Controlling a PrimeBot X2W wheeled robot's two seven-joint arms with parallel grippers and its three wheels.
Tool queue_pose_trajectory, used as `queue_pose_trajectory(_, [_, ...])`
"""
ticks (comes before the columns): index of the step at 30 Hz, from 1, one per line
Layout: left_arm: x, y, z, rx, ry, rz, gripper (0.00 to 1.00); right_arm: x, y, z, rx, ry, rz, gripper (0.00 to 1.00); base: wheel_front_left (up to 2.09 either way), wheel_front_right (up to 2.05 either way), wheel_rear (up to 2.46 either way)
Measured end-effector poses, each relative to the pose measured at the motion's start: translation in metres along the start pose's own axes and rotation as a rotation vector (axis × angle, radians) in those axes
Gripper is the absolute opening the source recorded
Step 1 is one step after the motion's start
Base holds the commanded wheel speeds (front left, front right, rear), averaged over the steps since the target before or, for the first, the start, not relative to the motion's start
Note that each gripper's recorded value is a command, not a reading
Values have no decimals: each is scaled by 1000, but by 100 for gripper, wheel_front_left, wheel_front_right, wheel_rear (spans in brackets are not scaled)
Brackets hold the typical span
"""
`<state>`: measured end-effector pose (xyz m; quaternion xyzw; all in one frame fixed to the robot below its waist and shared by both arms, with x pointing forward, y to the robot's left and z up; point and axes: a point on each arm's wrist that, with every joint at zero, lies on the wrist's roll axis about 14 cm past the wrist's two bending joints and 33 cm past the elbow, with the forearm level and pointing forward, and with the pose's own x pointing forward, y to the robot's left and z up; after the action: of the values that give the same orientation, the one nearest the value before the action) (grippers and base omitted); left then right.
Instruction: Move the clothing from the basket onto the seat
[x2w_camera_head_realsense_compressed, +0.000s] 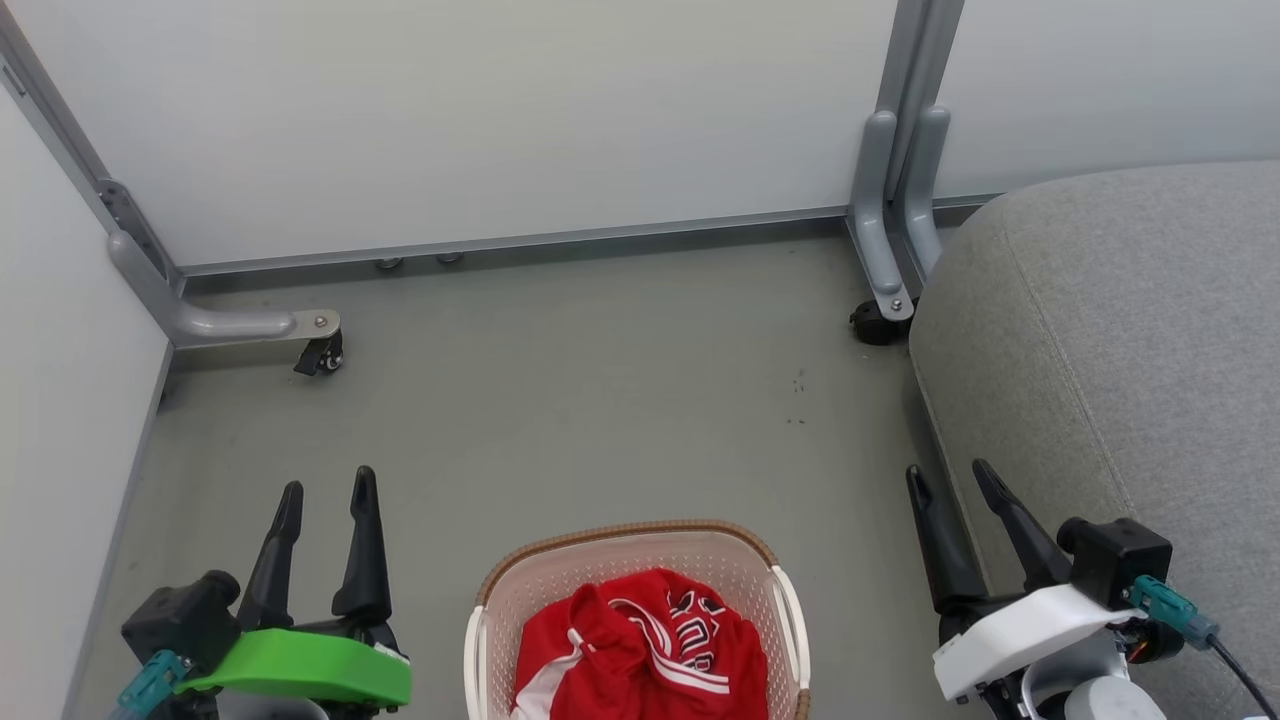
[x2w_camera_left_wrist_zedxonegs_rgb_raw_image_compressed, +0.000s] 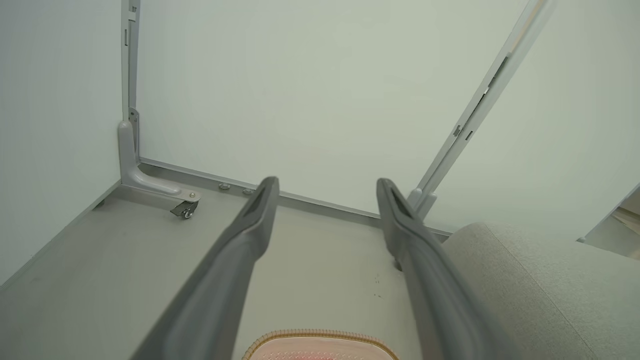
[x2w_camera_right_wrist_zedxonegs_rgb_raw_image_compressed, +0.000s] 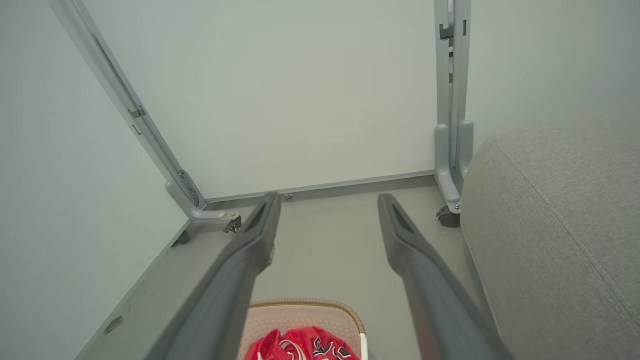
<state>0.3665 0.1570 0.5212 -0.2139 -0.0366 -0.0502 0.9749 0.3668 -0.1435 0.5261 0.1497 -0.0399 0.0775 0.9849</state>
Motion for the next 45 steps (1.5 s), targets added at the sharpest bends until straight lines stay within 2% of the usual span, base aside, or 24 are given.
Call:
queue_pose_trajectory(15, [-6,-10,-5,135,3,-46,100,-4,6,4,-147,-22,34,100,0,0,0])
queue_pose_trajectory(45, [-12,-27,-19,298,17,-131,100,-10,13,10,-346,-62,75,100,0,0,0])
